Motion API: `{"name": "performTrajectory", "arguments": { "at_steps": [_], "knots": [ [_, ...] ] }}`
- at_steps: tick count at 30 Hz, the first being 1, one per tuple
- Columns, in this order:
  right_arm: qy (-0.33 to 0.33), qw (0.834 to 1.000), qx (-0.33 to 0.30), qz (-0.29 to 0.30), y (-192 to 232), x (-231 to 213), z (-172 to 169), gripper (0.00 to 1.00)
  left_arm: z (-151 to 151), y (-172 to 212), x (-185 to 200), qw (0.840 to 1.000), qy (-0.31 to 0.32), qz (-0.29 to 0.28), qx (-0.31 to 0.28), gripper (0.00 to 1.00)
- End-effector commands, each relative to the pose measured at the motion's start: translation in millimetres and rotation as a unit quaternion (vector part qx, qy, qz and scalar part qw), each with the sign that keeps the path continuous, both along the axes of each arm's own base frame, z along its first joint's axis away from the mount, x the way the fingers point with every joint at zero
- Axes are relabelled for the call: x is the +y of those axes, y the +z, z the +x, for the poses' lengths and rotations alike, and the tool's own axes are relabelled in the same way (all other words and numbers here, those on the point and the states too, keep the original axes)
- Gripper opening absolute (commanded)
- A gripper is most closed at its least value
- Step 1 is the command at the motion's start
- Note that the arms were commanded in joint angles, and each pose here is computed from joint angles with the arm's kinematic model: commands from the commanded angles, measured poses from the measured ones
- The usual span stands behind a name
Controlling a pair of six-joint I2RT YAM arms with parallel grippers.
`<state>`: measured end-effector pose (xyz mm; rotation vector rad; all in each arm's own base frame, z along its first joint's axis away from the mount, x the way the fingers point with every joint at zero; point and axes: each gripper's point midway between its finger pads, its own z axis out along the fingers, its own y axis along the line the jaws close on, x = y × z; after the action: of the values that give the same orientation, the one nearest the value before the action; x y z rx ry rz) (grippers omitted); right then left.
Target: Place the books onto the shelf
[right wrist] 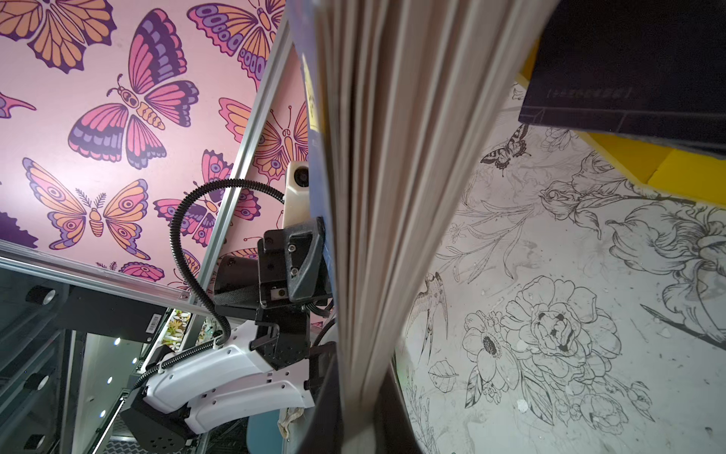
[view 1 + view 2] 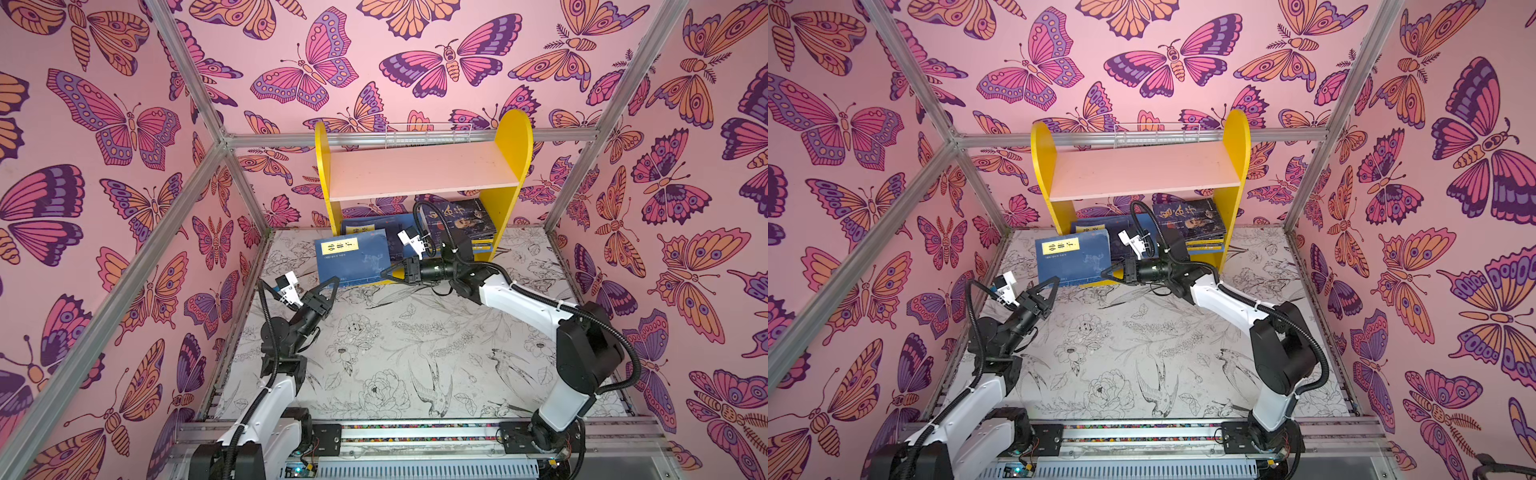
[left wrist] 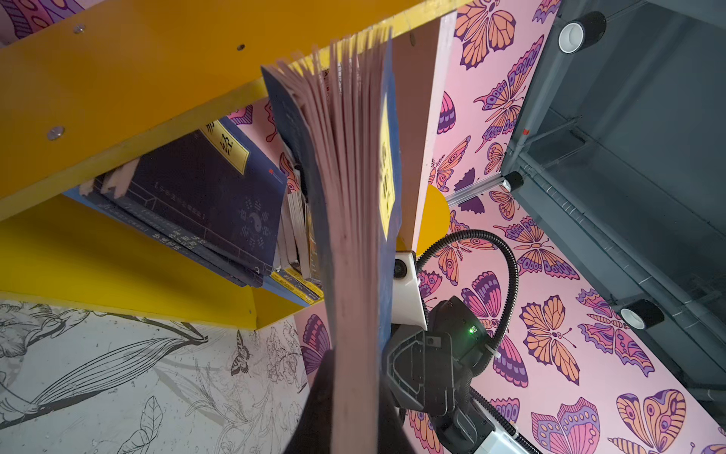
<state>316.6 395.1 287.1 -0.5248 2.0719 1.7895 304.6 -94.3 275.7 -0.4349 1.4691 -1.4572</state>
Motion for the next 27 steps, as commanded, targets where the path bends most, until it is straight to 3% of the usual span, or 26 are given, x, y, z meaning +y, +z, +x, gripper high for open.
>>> {"name": "performTrajectory", "arguments": {
  "at_steps": [1, 6, 8, 15, 27],
  "knots": [
    [-0.058, 0.996, -0.044, 0.047, 34.8, -5.1, 27.0, 0.00, -4.8, -15.4, -4.8, 1.000, -0.010, 0.029, 0.006, 0.03],
    [-0.093, 0.993, -0.050, 0.046, 38.0, -23.5, 43.7, 0.00, -1.0, -28.7, -1.7, 0.999, 0.001, 0.035, 0.040, 0.56],
    [-0.108, 0.992, -0.049, 0.037, 35.5, -35.1, 51.3, 0.00, 3.0, -42.2, 2.7, 0.997, 0.016, 0.036, 0.073, 0.63],
    [-0.147, 0.987, -0.064, -0.023, 17.9, -66.6, 73.1, 0.00, 9.0, -91.4, 13.5, 0.979, 0.047, 0.079, 0.180, 0.65],
    [-0.121, 0.990, -0.056, -0.051, -9.3, -40.5, 122.7, 0.00, 20.6, -102.5, -1.7, 0.959, 0.034, 0.200, 0.200, 0.65]
  ]
}}
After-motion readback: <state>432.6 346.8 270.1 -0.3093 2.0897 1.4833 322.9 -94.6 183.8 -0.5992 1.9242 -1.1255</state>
